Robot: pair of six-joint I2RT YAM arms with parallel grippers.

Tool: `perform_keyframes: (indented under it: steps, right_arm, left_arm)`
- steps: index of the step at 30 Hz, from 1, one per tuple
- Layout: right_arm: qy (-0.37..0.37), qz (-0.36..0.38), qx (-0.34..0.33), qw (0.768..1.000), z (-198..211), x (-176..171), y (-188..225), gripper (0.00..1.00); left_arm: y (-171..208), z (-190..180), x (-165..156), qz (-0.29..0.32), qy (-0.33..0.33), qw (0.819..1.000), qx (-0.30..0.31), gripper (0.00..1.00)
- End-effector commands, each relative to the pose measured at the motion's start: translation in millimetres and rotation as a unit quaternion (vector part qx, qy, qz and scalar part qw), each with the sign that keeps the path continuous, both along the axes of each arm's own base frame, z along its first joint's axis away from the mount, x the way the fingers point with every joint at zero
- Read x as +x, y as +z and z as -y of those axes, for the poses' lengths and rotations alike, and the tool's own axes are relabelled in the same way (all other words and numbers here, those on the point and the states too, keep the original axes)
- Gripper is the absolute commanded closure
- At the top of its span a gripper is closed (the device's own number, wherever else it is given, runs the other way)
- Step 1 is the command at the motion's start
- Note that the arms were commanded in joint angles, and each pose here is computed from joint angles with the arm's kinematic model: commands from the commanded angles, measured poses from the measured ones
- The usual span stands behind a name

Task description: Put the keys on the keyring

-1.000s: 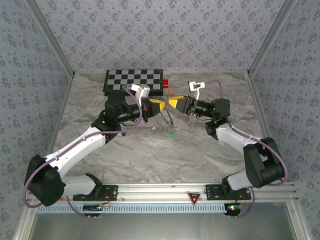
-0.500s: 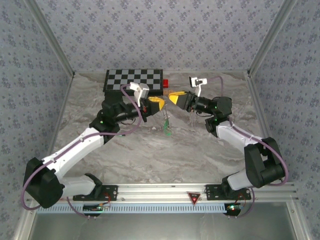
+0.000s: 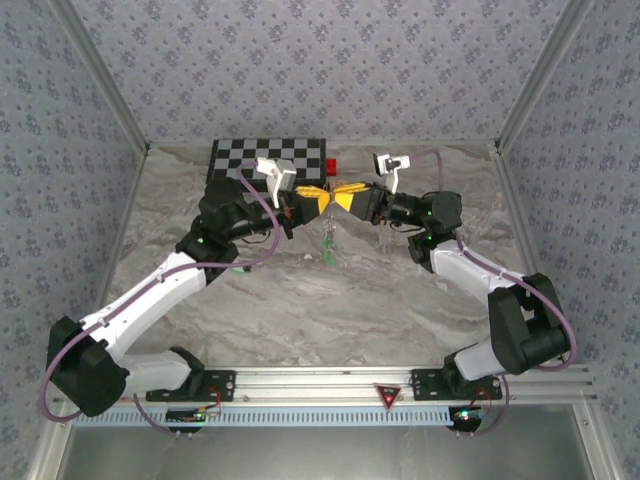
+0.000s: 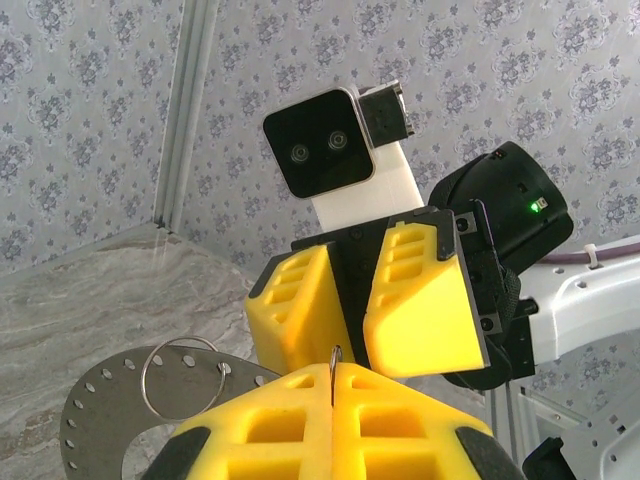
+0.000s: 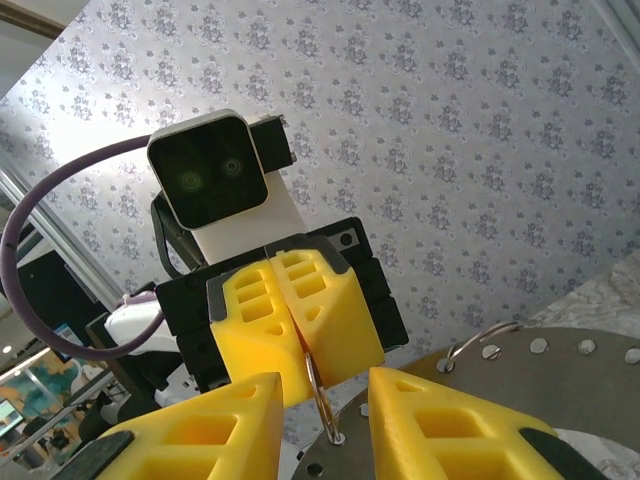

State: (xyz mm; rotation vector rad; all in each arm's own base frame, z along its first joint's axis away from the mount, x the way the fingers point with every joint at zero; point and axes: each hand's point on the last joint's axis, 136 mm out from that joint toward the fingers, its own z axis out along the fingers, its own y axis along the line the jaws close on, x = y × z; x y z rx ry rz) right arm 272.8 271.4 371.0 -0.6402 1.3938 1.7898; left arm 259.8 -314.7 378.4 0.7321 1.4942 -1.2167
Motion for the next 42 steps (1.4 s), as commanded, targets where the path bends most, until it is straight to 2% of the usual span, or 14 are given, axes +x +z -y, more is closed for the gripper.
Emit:
perform_keyframes:
  steps: [1,16,29,34,37,42]
  right_arm:
    - [0.020,0.032,0.007,0.999,-1.8,-9.7,14.3,0.71]
    - [0.047,0.043,0.015,0.998,-5.3,-25.2,24.0,0.80]
    - [0.046,0.045,0.018,0.998,-3.5,-28.8,27.4,0.82]
    - [0.045,0.048,0.018,0.998,-3.0,-30.4,27.3,0.89]
    - [0.043,0.048,0.018,0.998,-2.7,-29.2,26.8,1.00]
    - [0.020,0.035,0.019,0.999,4.5,-16.7,20.7,1.00]
  left_arm:
    - [35.5,-3.6,-3.4,0.038,-0.006,0.999,-0.033,1.00]
    - [27.6,-4.6,5.0,0.026,0.000,0.999,-0.027,1.00]
    - [23.0,-5.3,7.8,0.022,0.002,0.999,-0.023,1.00]
    - [20.4,-5.2,8.3,0.020,0.001,1.000,-0.022,1.00]
    - [21.5,-5.0,8.2,0.019,0.000,1.000,-0.023,1.00]
    - [22.5,-6.2,6.1,0.019,-0.002,1.000,-0.024,1.00]
